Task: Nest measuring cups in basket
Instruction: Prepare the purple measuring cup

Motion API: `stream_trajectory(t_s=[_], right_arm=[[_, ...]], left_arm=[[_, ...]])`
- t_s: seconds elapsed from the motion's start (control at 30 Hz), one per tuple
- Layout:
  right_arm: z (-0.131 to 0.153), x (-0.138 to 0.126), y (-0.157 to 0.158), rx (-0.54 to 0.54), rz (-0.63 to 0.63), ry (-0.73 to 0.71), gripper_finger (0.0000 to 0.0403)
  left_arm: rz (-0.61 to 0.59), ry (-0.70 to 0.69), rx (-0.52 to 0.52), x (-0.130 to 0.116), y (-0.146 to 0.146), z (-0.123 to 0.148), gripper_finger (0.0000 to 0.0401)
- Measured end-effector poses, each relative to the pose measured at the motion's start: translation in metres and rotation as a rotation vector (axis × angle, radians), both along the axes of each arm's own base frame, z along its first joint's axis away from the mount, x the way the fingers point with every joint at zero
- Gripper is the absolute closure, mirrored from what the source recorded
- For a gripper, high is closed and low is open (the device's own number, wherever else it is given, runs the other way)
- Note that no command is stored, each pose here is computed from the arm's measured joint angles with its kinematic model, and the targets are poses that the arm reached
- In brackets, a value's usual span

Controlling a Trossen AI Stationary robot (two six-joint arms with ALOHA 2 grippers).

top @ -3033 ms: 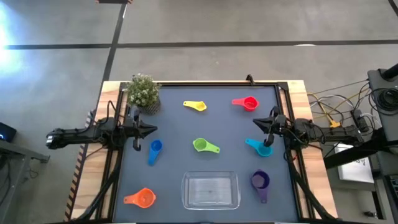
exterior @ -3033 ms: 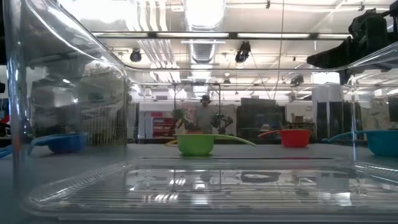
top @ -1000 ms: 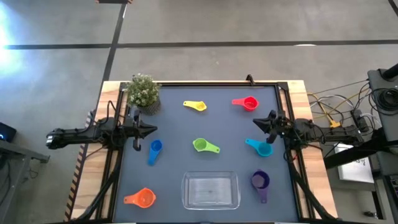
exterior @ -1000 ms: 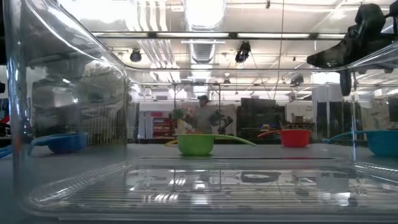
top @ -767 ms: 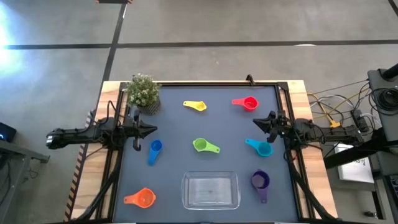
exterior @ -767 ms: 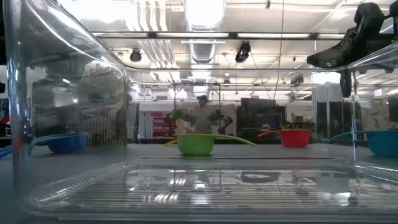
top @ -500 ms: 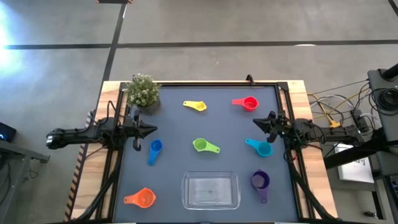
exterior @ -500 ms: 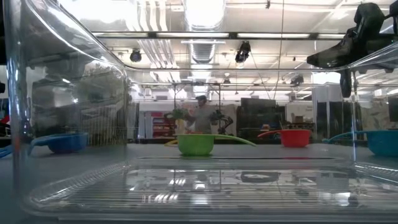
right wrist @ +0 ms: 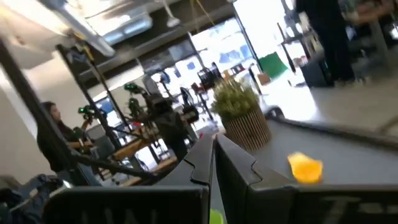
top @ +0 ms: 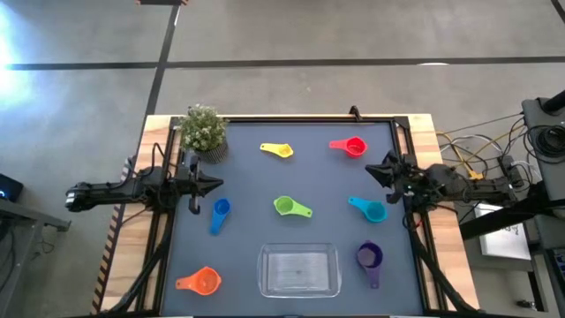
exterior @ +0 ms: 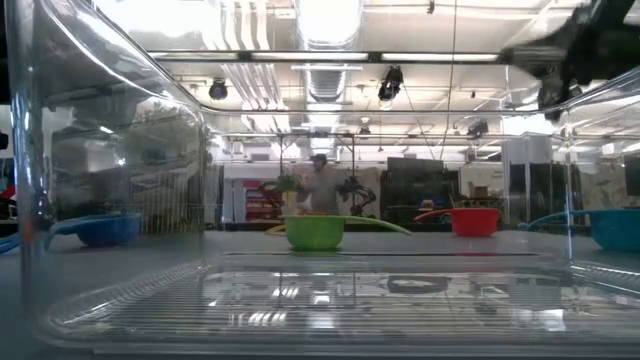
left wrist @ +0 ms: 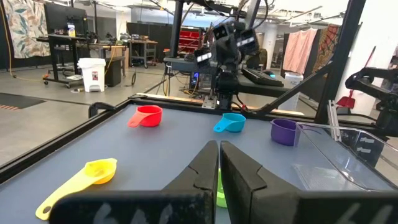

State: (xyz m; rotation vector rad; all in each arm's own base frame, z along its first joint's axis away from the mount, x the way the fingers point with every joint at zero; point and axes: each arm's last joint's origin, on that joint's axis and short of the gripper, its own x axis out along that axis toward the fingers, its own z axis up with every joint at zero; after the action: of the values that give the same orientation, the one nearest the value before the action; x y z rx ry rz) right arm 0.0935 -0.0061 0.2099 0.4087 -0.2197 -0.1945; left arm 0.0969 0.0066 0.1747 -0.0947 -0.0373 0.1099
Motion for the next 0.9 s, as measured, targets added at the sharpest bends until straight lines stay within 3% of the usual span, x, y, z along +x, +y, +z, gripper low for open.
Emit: stream_trajectory(t_s=[0.23,0.47,0.63,0.8,0.9], right_arm=[[0.028,0.009,0.001,-0.127,-0.005,0.068,0.0394],[0.039,0.049,0.001,-0.315,-0.004,0.304,0.0394],[0.045,0.071,0.003,-0.344,0.095,0.450,0.0393],[0.050,0.087,0.007,-0.282,0.220,0.580,0.0393],[0.061,0.095,0.011,-0.271,0.264,0.544,0.0393]], left_arm=[[0.000,0.000,0.000,0.000,0.000,0.000,0.0401],[0.000,0.000,0.000,0.000,0.000,0.000,0.0401],[0.000,0.000,0.000,0.000,0.000,0.000,0.0401],[0.000,0.000,0.000,0.000,0.000,0.000,0.0401],[0.000,0.000,0.000,0.000,0.000,0.000,0.0401]])
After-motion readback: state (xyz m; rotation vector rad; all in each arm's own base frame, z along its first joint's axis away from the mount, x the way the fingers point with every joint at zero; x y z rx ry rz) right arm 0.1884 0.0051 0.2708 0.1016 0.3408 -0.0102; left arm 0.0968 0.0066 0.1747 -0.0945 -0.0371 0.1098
